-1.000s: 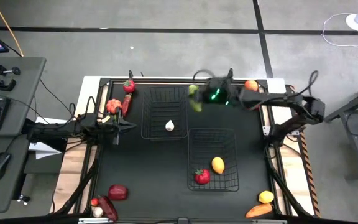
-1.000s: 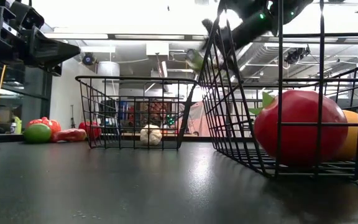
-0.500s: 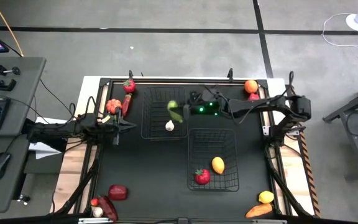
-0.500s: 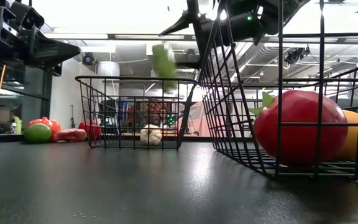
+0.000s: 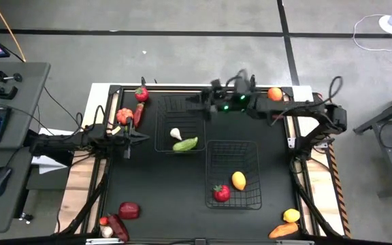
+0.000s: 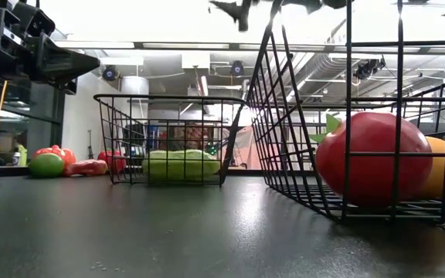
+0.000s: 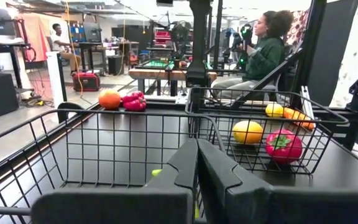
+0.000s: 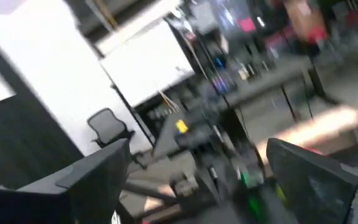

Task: Sort produce into baskets
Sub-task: Put the top red chili pepper into the top black wire basket

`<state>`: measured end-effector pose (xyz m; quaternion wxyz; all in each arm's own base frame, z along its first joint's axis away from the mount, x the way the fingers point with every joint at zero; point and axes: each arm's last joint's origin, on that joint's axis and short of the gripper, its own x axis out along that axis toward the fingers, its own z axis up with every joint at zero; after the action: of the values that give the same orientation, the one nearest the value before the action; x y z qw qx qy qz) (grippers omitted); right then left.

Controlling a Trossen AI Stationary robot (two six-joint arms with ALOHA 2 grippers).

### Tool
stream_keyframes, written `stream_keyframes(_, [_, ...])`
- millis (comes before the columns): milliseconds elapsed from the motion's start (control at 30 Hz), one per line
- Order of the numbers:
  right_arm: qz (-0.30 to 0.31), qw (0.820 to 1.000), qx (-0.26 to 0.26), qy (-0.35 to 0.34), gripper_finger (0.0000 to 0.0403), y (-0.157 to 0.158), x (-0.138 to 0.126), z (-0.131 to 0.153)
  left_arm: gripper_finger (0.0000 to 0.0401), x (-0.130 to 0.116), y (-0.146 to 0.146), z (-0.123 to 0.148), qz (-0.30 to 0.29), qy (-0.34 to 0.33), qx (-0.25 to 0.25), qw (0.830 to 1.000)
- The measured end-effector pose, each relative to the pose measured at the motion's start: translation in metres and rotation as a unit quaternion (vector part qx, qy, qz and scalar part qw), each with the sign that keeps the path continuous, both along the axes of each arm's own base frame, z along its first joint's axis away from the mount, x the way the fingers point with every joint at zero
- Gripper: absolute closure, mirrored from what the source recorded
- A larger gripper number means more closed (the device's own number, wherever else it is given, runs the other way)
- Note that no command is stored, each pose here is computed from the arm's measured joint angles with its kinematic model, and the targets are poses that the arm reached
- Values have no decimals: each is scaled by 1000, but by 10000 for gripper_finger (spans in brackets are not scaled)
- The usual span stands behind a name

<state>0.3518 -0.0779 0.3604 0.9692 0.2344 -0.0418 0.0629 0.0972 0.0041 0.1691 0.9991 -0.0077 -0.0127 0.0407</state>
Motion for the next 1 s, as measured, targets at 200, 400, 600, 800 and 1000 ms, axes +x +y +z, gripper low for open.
stream_keyframes(200, [-20,996,-73,-49,30,-1,-28,61,401,0,0,0,0,0,0,1000])
stream_keyframes(400, [-73,993,-77,-48,29,0,-48,100,401,-1,2,10,30,-51,0,998])
stream_keyframes(600, [-172,983,-69,-12,29,-5,-54,109,401,-13,3,48,13,-263,-146,954])
stream_keyframes(800, [-235,970,-55,8,29,-10,-52,104,372,-10,12,100,80,-157,-190,966])
stream_keyframes(1000, [-262,964,-35,20,29,-24,-47,96,274,3,34,159,243,79,-117,960])
